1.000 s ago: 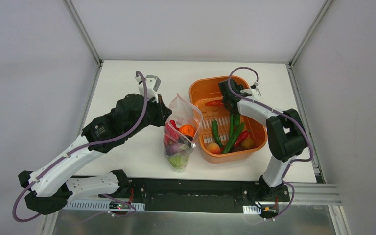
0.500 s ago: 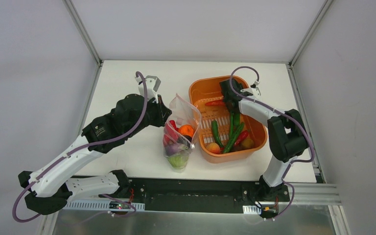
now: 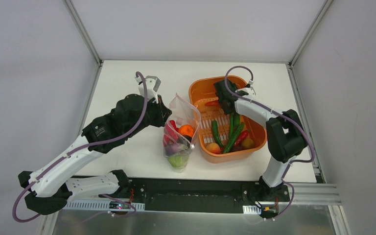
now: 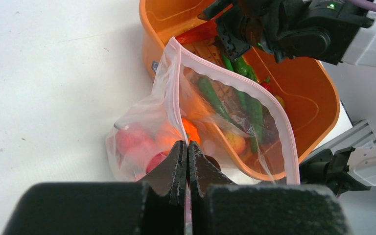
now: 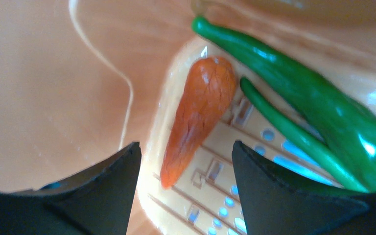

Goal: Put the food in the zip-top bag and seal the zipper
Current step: Pick up the fake vegetable from the bin.

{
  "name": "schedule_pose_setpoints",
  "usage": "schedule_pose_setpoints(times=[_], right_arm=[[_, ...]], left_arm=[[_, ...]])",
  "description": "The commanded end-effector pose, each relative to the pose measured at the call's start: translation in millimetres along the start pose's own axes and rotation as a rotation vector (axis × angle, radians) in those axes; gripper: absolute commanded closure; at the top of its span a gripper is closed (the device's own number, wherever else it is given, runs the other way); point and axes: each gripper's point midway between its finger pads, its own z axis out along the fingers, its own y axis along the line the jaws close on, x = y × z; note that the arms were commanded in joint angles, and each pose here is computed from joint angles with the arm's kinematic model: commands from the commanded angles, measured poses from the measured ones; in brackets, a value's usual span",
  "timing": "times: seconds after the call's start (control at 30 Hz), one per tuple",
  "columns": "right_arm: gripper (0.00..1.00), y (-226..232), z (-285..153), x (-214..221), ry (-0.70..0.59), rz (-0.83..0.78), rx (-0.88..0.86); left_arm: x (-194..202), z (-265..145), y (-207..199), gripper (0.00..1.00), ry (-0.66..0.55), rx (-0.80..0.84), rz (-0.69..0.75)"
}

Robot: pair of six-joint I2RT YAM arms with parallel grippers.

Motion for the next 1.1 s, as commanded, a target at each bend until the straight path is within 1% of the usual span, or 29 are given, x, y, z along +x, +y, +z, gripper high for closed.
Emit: schedule_pose_setpoints(times=[0.0, 0.13, 0.27, 0.6, 0.77, 0.97, 1.0, 1.07], right_arm=[[0.29, 4.3, 18.0, -6.1, -0.029, 0.011, 0.044], [0.31, -0.3, 32.5, -7.5, -0.062, -0.024, 0.098], [0.39, -5.5, 41.0, -2.7, -0.065, -0.038, 0.108], [0.42, -17.8, 48.3, 14.5, -0.037, -0.119, 0.128], [0.46, -15.5, 43.6, 19.2, -0.061, -0.161, 0.07], [0.47, -22.3, 48.0, 23.4, -0.069, -0.197, 0.1], [0.48, -24.4, 48.4, 22.8, -0.077, -0.196, 0.109], [0.56, -26.5, 49.3, 23.5, -0.082, -0.199, 0.106]], left_arm=[[-12.0, -7.2, -2.8, 1.0, -0.045, 0.025, -0.041], [-11.8, -9.1, -0.9, 1.0, -0.05, 0.021, -0.045], [-11.1, -9.9, 1.1, 1.0, -0.053, 0.015, -0.048], [-9.2, -4.7, -4.0, 1.0, -0.036, 0.027, -0.049], [-9.2, -4.0, -4.2, 1.0, -0.036, 0.026, -0.052], [-9.5, -3.8, -5.3, 1.0, -0.035, 0.029, -0.057], [-9.4, -3.8, -5.1, 1.0, -0.035, 0.028, -0.057], [-9.9, -3.6, -5.1, 1.0, -0.035, 0.027, -0.057]])
